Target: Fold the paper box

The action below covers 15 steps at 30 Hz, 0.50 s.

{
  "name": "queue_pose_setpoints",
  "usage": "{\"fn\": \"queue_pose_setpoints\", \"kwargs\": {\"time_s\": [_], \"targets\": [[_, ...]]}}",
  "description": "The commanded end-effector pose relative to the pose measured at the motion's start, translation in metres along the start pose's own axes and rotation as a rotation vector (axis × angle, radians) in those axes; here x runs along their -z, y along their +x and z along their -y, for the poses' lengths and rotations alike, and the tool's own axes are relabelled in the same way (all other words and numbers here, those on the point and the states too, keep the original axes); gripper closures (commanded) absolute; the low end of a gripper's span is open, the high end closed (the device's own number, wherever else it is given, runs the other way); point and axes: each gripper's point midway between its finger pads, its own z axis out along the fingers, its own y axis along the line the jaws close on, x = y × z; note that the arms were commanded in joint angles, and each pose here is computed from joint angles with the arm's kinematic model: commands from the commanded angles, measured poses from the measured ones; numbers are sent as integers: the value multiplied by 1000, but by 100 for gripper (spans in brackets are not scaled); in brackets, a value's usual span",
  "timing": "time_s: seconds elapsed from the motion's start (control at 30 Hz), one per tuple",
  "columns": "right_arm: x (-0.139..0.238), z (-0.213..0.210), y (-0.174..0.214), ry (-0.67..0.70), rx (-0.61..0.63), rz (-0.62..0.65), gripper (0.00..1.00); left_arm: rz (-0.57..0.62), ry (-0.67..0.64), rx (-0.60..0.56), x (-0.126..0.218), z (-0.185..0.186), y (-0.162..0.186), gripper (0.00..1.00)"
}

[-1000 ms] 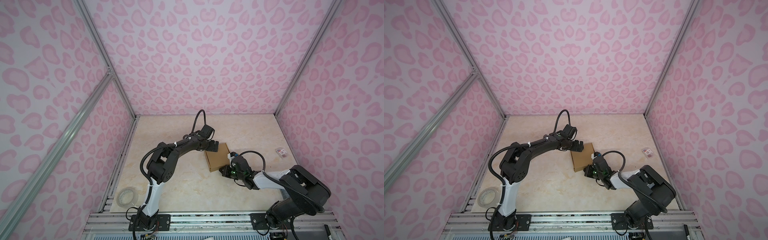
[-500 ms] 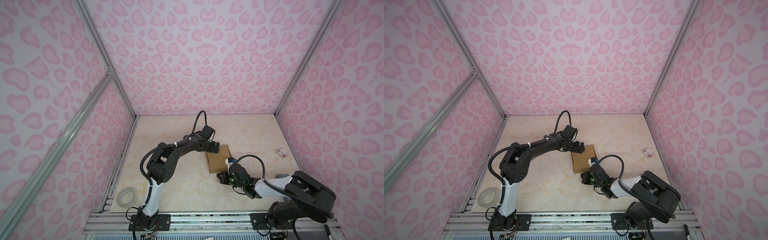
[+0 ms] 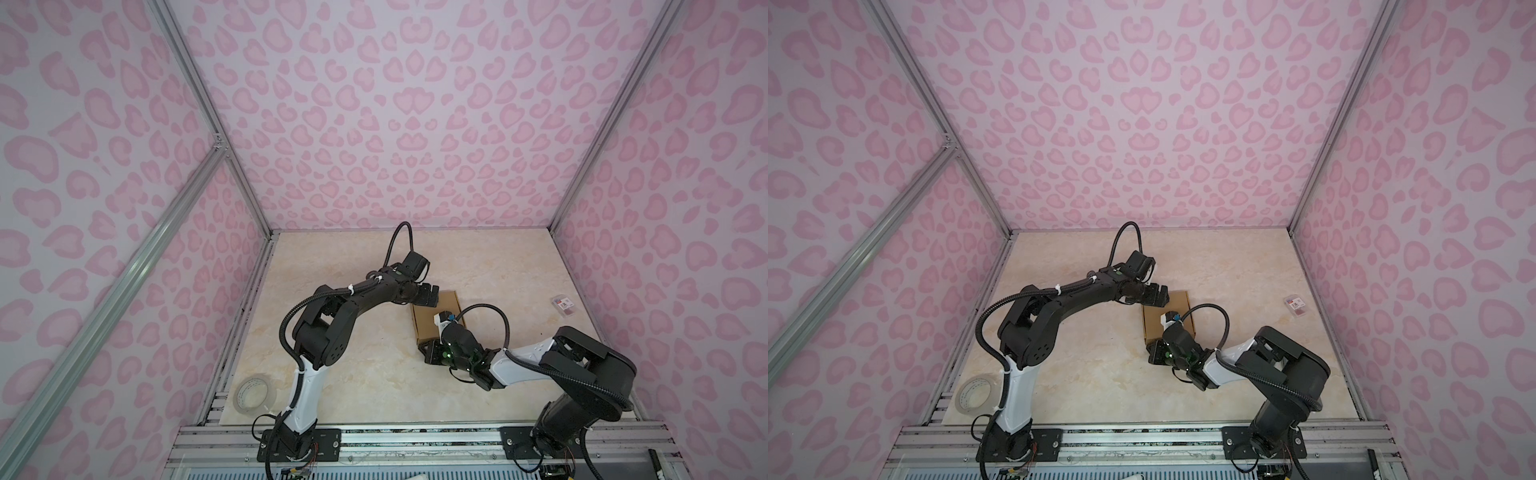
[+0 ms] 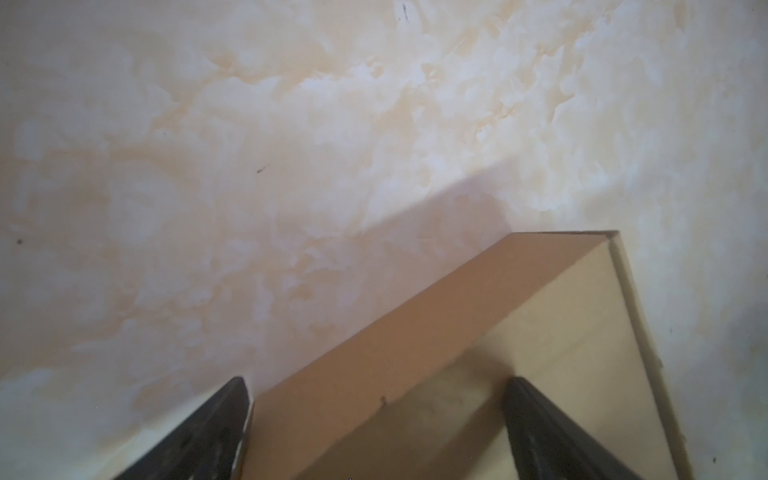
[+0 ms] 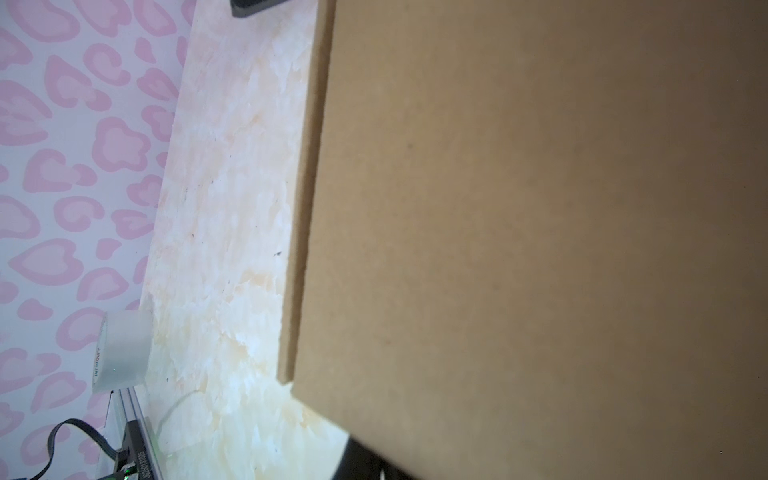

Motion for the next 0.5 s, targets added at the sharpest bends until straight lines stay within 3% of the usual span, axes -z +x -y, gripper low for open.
{"fn": "queue_pose_setpoints", "kwargs": {"time_s": [0.0,0.47], "targets": [[-2,1,-15,-3,3,55,92,-196,-91,-8,0,-22,54,2],[0,-6,-38,4,44,119,93,-223,-69,-13,-3,-20,76,2]]}}
